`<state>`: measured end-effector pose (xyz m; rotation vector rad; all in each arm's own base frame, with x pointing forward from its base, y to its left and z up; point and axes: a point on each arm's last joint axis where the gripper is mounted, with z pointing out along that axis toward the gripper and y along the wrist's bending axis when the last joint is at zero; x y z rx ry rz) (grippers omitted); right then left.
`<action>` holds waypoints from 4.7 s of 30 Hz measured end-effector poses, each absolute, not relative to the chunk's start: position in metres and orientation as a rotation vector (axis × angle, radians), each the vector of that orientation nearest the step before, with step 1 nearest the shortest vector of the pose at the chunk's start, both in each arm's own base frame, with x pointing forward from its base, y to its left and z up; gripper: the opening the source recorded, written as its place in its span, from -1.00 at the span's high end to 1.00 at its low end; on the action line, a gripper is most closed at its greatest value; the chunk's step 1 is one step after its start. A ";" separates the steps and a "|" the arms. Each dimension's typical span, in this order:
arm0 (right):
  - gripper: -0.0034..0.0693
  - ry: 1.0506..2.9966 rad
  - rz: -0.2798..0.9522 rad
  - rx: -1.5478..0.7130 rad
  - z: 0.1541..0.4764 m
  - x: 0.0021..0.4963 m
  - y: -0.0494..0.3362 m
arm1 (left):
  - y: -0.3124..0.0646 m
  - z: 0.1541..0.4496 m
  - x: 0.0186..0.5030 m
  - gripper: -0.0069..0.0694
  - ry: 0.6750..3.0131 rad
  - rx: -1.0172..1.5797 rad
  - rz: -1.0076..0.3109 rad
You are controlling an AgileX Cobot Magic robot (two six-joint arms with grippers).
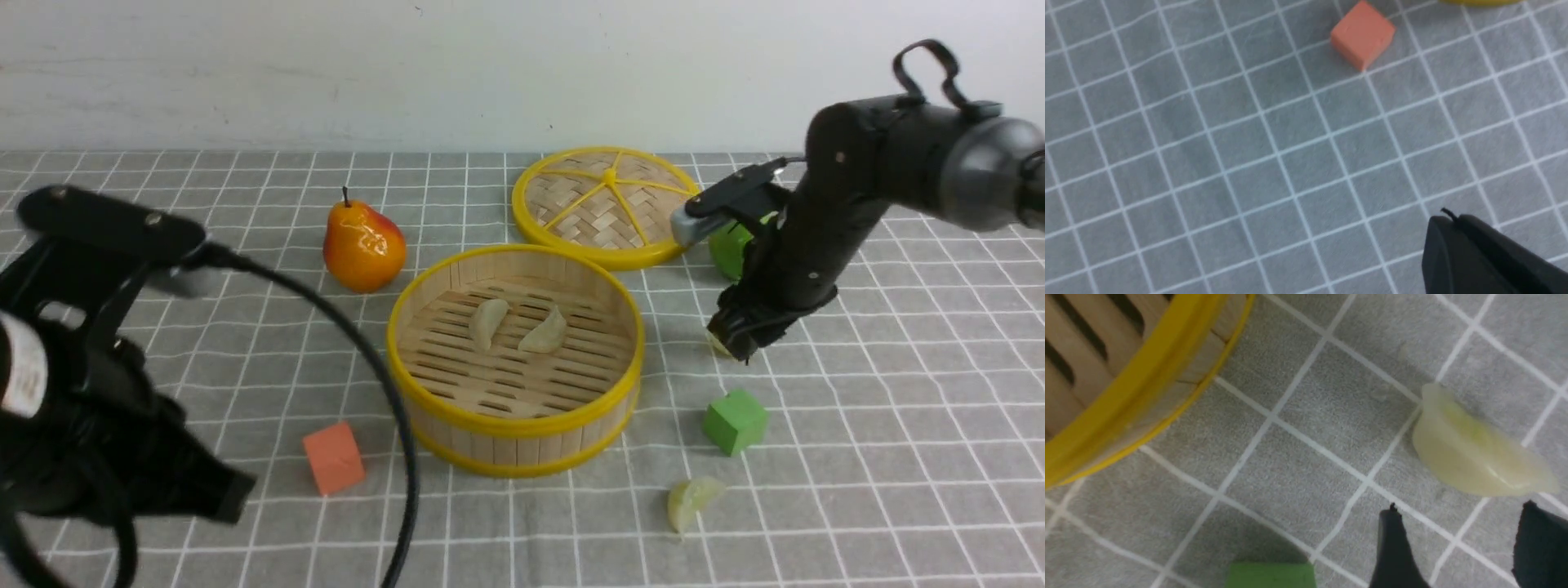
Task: Put the dumplings into the steamer on the table with the grey tablecloth.
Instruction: 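Reach for and grasp a dumpling lying on the table beside the steamer, then place the dumpling in the bamboo steamer basket with the right gripper, then reach for and grasp a dumpling lying on the table beside the steamer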
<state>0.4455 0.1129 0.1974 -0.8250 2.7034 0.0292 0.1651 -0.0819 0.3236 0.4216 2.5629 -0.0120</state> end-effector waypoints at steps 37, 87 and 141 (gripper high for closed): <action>0.31 2.596 0.600 -0.441 0.289 0.449 0.155 | -0.008 0.292 0.081 0.86 2.286 0.104 0.047; -0.60 2.602 0.849 -0.426 0.213 0.429 0.291 | 0.006 0.264 0.053 0.83 1.942 0.134 -0.117; 0.39 2.692 0.340 -0.194 0.210 0.290 0.163 | 0.005 0.264 0.054 0.77 1.939 0.133 -0.125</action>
